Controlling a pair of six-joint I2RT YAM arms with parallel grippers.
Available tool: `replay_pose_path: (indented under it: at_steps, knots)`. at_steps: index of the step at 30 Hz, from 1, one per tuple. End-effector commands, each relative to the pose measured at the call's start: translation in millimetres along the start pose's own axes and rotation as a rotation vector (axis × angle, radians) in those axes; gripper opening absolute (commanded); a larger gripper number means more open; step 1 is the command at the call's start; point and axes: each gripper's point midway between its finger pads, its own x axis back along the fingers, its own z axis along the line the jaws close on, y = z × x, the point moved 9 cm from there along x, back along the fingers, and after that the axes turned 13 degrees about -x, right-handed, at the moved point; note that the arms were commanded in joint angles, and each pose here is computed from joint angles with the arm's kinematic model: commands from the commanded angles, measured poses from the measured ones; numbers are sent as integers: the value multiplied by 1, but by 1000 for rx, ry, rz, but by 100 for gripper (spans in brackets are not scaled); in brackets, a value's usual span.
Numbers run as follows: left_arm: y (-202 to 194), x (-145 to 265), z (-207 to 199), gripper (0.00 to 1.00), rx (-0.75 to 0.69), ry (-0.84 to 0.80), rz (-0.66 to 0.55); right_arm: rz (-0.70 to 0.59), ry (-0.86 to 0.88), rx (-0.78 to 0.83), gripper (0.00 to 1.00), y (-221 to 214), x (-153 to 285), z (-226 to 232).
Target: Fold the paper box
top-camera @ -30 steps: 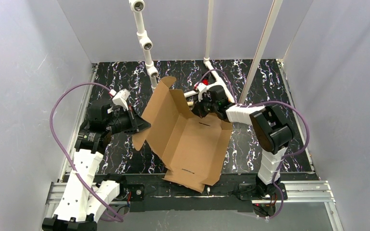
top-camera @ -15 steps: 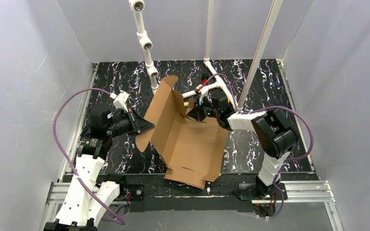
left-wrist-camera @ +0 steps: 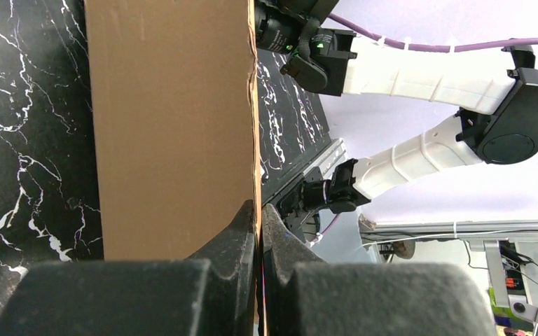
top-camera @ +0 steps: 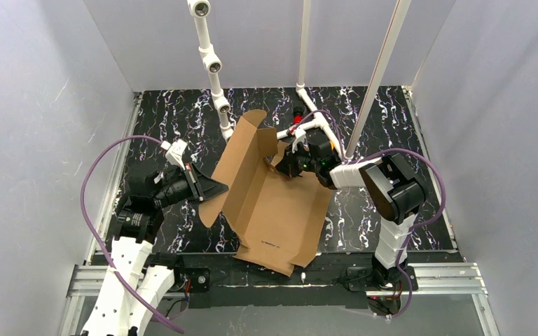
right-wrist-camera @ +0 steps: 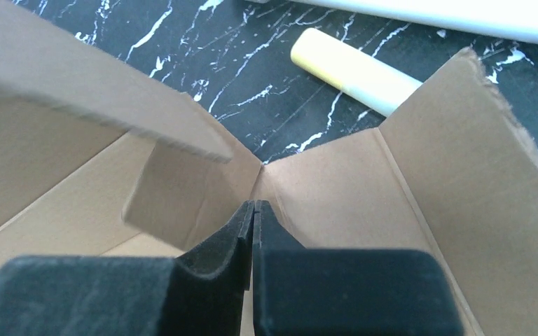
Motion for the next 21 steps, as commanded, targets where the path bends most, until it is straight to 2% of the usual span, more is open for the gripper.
replay_pose_path:
  at_steps: [1, 7, 14, 17, 20, 21]
  knots:
    - [-3, -2, 2, 0, 3, -32, -4, -67, 101, 75, 12, 16, 0, 23]
    - [-2, -5, 5, 0, 20, -36, 1, -34, 95, 125, 11, 3, -10, 40]
    - [-4, -3, 4, 0, 15, -32, 3, -13, -13, 163, 11, 0, -12, 28]
    - [-7, -2, 6, 0, 11, -1, 17, 19, -11, 331, 14, 16, 8, 31]
    - [-8, 2, 6, 0, -10, 31, 28, 97, 77, 481, 18, 41, 47, 48]
    - [-9, 3, 6, 0, -18, 37, 31, 156, 153, 539, 18, 42, 63, 55]
